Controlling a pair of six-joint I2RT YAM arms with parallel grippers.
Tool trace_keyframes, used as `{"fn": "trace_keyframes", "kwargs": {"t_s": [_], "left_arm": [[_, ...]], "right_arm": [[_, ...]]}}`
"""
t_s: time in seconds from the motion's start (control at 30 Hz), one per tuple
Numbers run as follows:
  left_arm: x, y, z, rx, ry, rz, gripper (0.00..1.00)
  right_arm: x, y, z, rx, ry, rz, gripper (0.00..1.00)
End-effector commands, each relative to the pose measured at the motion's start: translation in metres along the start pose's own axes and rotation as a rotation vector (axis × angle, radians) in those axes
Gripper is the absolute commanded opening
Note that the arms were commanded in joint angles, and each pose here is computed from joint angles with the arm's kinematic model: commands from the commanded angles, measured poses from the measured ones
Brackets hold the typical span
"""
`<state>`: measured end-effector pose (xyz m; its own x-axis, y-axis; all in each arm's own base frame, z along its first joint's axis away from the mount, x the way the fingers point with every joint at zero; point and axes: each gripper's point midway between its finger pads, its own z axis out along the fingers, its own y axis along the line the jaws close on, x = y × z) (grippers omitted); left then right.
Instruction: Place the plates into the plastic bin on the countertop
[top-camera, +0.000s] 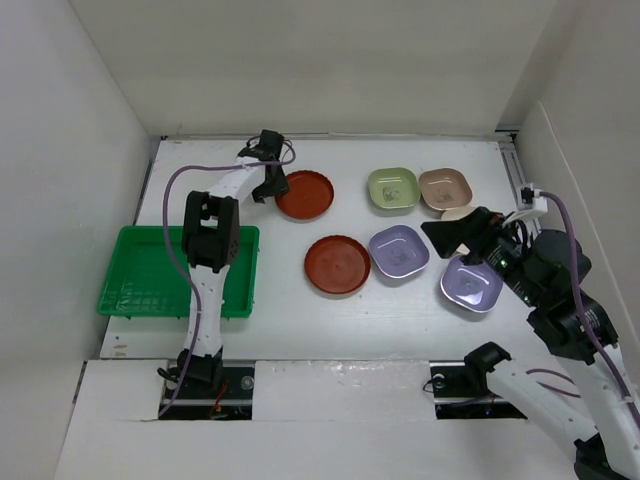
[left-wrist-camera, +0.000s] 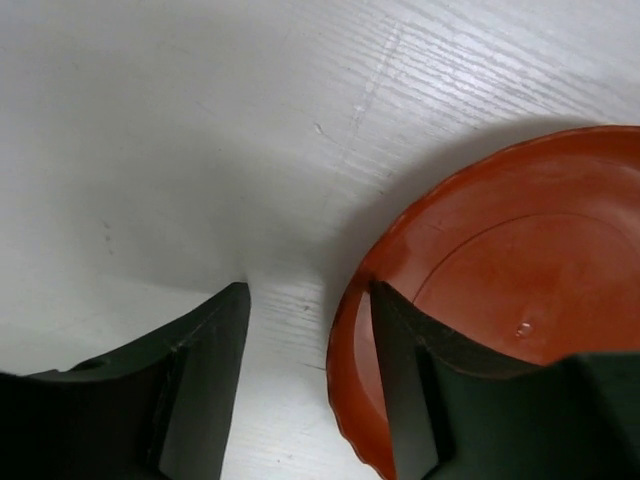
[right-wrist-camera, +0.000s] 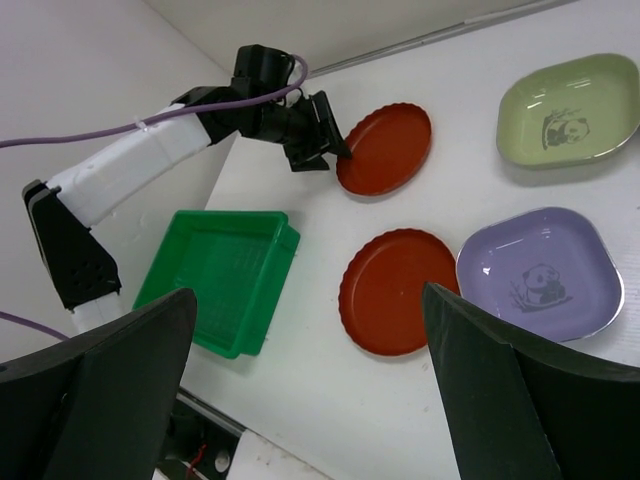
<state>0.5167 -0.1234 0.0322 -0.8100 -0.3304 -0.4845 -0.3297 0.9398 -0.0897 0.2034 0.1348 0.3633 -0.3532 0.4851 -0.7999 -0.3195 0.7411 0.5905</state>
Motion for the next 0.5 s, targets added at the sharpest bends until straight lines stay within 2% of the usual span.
{"fn": "trace_keyframes", "kwargs": {"t_s": [0.0, 0.03, 0.07, 0.17, 0.23, 0.37, 0.43, 0.47], "left_arm": [[0.002, 0.004, 0.003, -0.031, 0.018, -0.001, 0.48], [0.001, 0.003, 0.001, -0.031, 0.018, -0.001, 0.43], [0.001, 0.004, 0.004, -0.040, 0.016, -0.001, 0.29], [-0.005, 0.000, 0.005, -0.037, 0.011, -0.002, 0.16], [-0.011, -0.005, 0.003, -0.027, 0.019, -0.002, 0.01], [-0.046, -0.003, -0.027, -0.074, -0.068, -0.051, 0.00], [-0.065, -0.002, -0.053, -0.075, -0.131, -0.096, 0.00], [-0.080, -0.001, -0.082, -0.060, -0.186, -0.123, 0.00]], "right_arm": [[-0.009, 0.005, -0.004, -0.019, -0.041, -0.016, 1.00], [-0.009, 0.005, -0.004, -0.019, -0.041, -0.016, 1.00], [-0.009, 0.005, -0.004, -0.019, -0.041, -0.016, 1.00], [-0.010, 0.004, -0.004, -0.012, -0.046, -0.015, 1.00], [-0.010, 0.004, -0.004, -0.012, -0.046, -0.015, 1.00], [-0.014, 0.004, -0.008, -0.008, -0.060, -0.015, 1.00], [-0.015, 0.003, -0.008, -0.001, -0.065, -0.015, 1.00], [-0.015, 0.003, -0.008, -0.001, -0.065, -0.015, 1.00]]}}
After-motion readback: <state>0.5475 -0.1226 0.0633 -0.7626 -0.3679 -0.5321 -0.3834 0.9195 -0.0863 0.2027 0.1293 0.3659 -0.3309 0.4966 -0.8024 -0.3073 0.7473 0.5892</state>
